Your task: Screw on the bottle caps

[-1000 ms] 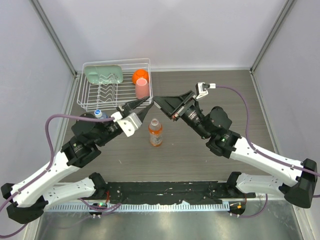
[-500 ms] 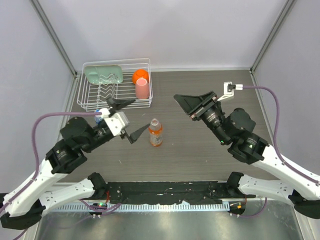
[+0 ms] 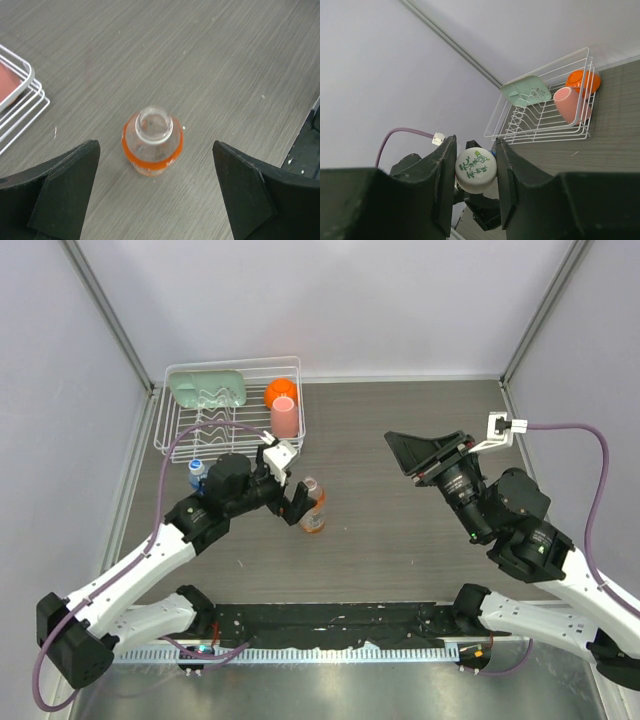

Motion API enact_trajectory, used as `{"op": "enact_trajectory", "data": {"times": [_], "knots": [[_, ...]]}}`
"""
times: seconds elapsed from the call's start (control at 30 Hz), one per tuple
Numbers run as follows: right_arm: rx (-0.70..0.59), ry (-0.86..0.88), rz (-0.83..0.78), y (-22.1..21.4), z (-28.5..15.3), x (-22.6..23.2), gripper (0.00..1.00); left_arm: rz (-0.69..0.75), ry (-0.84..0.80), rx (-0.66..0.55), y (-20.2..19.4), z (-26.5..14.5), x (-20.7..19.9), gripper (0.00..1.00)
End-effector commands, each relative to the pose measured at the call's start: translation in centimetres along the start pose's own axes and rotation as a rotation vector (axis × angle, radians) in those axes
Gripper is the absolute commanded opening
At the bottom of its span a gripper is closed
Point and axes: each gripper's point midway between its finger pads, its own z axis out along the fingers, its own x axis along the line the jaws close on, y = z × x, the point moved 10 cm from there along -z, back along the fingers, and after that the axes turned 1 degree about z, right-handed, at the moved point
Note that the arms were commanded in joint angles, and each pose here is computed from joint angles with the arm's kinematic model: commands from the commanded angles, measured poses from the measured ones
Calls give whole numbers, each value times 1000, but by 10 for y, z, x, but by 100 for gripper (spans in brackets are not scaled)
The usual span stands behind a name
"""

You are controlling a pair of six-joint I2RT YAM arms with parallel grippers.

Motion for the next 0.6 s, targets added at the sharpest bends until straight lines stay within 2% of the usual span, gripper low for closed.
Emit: {"op": "enact_trajectory", "data": {"times": [0.0,0.17,0.57], "knots": [[-45,-3,-36,12,-4,2,21,-49,-22,-164,24,10,-2,100],[-53,-18,-42,11,-7,-4,21,-94,-64,-154,17,20,-5,100],[-69,-24,-49,14,-15,-9,21,-91,-34,-155,-1,43,2,98]]}}
